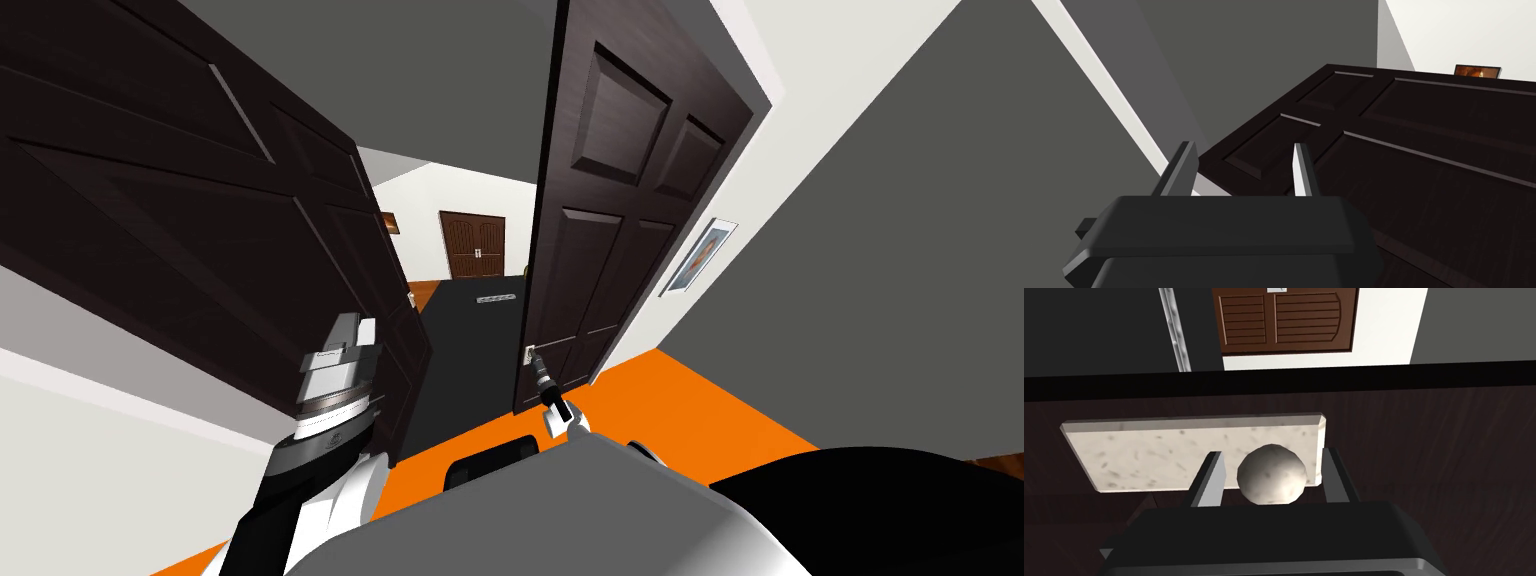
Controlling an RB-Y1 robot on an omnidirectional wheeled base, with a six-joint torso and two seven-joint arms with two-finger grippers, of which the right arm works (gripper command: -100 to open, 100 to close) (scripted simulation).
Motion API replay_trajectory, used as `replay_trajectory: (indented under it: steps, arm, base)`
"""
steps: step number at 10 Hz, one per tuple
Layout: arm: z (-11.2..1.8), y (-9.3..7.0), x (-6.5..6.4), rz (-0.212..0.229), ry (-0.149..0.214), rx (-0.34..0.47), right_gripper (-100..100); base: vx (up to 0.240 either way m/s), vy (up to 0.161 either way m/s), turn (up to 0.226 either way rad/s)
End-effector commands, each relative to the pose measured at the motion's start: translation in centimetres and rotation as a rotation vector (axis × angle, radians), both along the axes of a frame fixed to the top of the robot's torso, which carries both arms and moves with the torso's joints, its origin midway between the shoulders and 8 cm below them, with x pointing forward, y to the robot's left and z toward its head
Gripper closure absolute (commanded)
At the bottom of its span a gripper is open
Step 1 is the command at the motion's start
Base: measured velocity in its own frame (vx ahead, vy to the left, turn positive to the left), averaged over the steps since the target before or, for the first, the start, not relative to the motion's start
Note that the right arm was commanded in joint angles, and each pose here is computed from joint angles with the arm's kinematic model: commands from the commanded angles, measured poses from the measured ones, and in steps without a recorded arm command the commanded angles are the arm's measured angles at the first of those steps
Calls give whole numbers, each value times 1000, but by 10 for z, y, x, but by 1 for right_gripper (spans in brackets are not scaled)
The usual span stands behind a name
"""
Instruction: Push the door open
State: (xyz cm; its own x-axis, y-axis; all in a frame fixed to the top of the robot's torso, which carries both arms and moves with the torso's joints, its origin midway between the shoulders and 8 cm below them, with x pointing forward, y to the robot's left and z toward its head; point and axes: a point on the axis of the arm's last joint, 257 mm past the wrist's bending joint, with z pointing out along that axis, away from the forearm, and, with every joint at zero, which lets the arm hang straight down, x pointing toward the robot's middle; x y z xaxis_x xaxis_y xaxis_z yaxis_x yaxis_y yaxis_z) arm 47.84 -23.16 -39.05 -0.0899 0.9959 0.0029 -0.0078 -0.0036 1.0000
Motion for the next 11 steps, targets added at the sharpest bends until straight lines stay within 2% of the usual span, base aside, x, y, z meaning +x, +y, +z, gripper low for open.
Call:
replay_trajectory:
  steps: [1,5,11]
  arm:
    - [-1,0,0,0,2,0,100]
    - [-1,0,0,0,2,0,100]
    - [-2,-25,1,-62,6,-3,100]
  base:
    - [-31,-2,12]
    - [-8,-2,0]
    - [152,52,-33]
